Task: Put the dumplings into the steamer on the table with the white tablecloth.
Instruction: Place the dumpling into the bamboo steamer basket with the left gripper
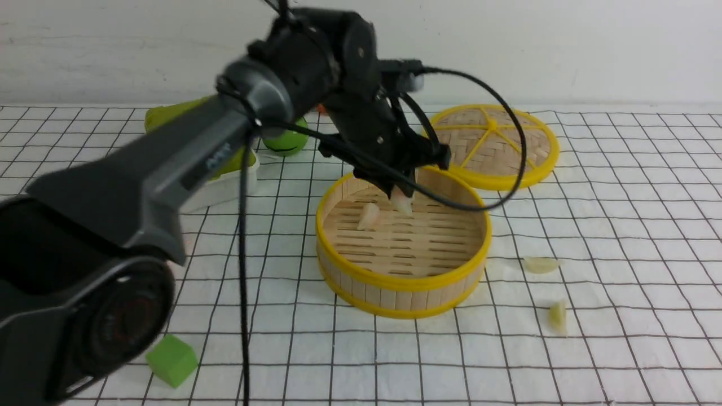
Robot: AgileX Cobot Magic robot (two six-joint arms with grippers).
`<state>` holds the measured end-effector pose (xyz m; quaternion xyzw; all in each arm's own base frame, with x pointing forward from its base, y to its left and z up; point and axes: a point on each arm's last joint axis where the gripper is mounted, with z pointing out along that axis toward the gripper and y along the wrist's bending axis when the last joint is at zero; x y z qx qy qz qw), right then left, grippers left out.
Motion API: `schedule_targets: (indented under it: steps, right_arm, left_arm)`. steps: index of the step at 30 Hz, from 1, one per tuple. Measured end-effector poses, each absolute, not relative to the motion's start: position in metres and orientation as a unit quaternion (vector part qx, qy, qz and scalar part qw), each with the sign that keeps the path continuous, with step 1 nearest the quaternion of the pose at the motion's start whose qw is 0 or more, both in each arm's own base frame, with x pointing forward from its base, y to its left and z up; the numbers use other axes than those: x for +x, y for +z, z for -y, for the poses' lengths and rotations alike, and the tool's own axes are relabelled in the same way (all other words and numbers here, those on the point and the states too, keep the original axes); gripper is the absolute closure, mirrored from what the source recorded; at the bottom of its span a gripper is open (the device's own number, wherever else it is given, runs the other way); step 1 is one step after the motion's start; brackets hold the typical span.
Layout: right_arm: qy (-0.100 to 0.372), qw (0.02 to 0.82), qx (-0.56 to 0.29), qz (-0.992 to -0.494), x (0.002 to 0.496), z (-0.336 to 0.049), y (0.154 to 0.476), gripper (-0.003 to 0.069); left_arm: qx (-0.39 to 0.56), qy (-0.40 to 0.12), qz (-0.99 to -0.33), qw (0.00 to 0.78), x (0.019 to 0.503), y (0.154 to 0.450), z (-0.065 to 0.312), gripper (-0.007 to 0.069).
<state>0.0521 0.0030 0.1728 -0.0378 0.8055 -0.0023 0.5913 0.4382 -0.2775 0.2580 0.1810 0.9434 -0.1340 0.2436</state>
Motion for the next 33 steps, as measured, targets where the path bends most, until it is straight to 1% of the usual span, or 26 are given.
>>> schedule_targets:
  steps: [3,6,12,15,19,23,24,25,26,27,28,29,31,33]
  right_arm:
    - [-0.002,0.591,-0.038,-0.806,0.052,-0.003,0.173,0.0419]
    - [-0.002,0.591,-0.038,-0.806,0.052,-0.003,0.173,0.0419]
    - [-0.002,0.591,-0.038,-0.806,0.052,-0.003,0.173,0.0419]
    - [-0.002,0.591,-0.038,-0.806,0.052,-0.003,0.173,0.0419]
    - [-0.002,0.591,-0.038,-0.806,0.052,-0.003,0.173,0.0419]
    - [-0.002,0.591,-0.038,-0.806,0.052,-0.003,0.173,0.0419]
    - [-0.002,0.591,-0.038,-0.806,0.052,-0.003,0.173,0.0419]
    - [-0.002,0.591,-0.038,-0.806,0.052,-0.003,0.173,0.0419]
    - [-0.002,0.591,-0.038,-0.806,0.052,-0.003,0.173,0.0419]
    - [-0.002,0.591,-0.038,-0.806,0.052,-0.003,0.173,0.0419]
    - [-0.002,0.591,-0.038,-0.806,0.052,-0.003,0.173,0.0419]
    - [-0.002,0.591,-0.038,-0.806,0.052,-0.003,0.173,0.0419]
    - [-0.002,0.591,-0.038,-0.806,0.052,-0.003,0.173,0.0419]
    - [-0.002,0.591,-0.038,-0.806,0.052,-0.003,0.173,0.0419]
  left_arm:
    - [0.203,-0.093,-0.943,0.247,0.446,0.230,0.286,0.0463]
    - [0.209,-0.079,-0.941,0.254,0.450,0.218,0.288,0.0463]
    - [0.207,-0.072,-0.933,0.286,0.457,0.219,0.289,0.0463]
    - [0.192,-0.074,-0.938,0.280,0.457,0.215,0.289,0.0463]
    - [0.185,-0.069,-0.945,0.259,0.458,0.200,0.289,0.0466]
    - [0.167,-0.075,-0.948,0.262,0.458,0.201,0.290,0.0452]
    - [0.156,-0.079,-0.949,0.263,0.459,0.202,0.290,0.0431]
    - [0.142,-0.083,-0.950,0.265,0.459,0.203,0.290,0.0378]
    - [0.141,-0.083,-0.950,0.265,0.459,0.203,0.290,0.0371]
    - [0.137,-0.085,-0.950,0.266,0.460,0.205,0.290,0.0343]
    - [0.134,-0.088,-0.950,0.270,0.459,0.211,0.290,0.0291]
    - [0.133,-0.090,-0.948,0.273,0.459,0.217,0.290,0.0270]
    - [0.133,-0.092,-0.947,0.279,0.454,0.242,0.287,0.0240]
    - [0.144,-0.094,-0.940,0.295,0.446,0.278,0.282,0.0244]
